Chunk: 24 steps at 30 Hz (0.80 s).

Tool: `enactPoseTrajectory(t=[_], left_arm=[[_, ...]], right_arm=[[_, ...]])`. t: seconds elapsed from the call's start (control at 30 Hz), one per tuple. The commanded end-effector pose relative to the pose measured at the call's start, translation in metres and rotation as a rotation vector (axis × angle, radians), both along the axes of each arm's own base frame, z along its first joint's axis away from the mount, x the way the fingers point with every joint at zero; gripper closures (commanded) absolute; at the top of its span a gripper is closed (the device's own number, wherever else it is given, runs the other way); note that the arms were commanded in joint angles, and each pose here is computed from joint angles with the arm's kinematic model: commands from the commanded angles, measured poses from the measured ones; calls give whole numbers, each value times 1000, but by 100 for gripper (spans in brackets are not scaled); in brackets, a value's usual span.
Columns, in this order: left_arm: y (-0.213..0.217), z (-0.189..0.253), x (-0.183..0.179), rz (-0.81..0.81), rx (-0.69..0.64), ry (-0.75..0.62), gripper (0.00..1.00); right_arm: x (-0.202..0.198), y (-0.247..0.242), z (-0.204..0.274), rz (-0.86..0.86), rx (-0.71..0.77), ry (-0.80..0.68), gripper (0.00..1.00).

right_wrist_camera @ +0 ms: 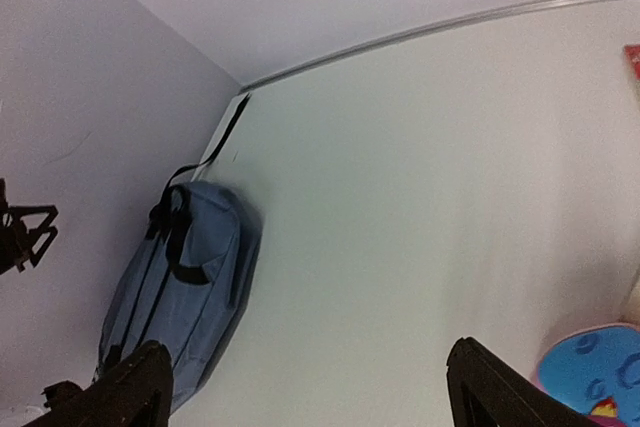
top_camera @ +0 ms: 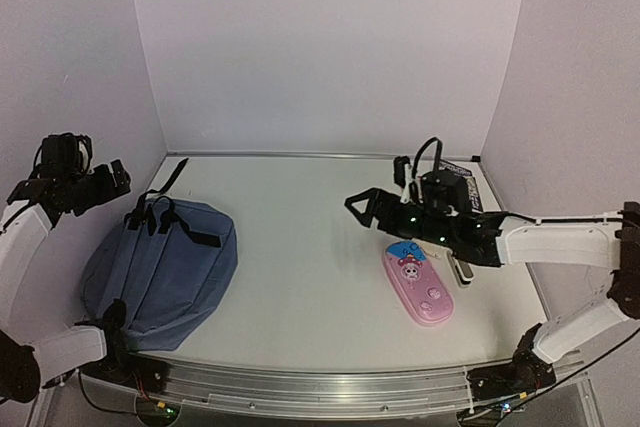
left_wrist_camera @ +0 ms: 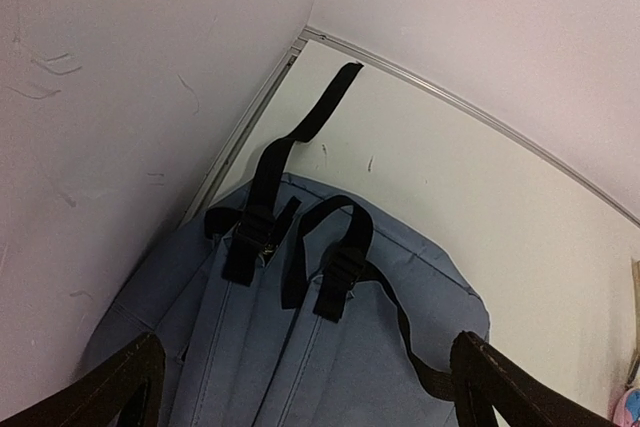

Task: Pack the student bag
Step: Move the student bag to the center of the board.

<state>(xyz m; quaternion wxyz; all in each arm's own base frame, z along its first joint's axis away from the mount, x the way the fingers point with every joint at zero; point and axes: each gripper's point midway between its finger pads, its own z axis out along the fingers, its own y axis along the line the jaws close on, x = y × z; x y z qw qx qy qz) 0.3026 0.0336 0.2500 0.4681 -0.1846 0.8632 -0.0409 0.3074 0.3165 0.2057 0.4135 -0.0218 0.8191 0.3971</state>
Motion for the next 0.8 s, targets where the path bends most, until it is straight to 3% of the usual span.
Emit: enactPoseTrajectory(t=[0.0, 0.2, 0.33, 0.77], left_arm=[[-3, 12, 2, -20, 6, -49, 0], [-10, 12, 2, -55, -20, -55, 0], [-11, 13, 2, -59, -27, -61, 0], [-18, 14, 2, -87, -50, -68, 0]], right_arm=[[-15, 85, 9, 109, 177, 23, 8], [-56, 193, -28, 325, 199, 102, 12], [-76, 234, -57, 405, 204, 157, 13], [-80, 279, -116, 420, 243, 268, 26]])
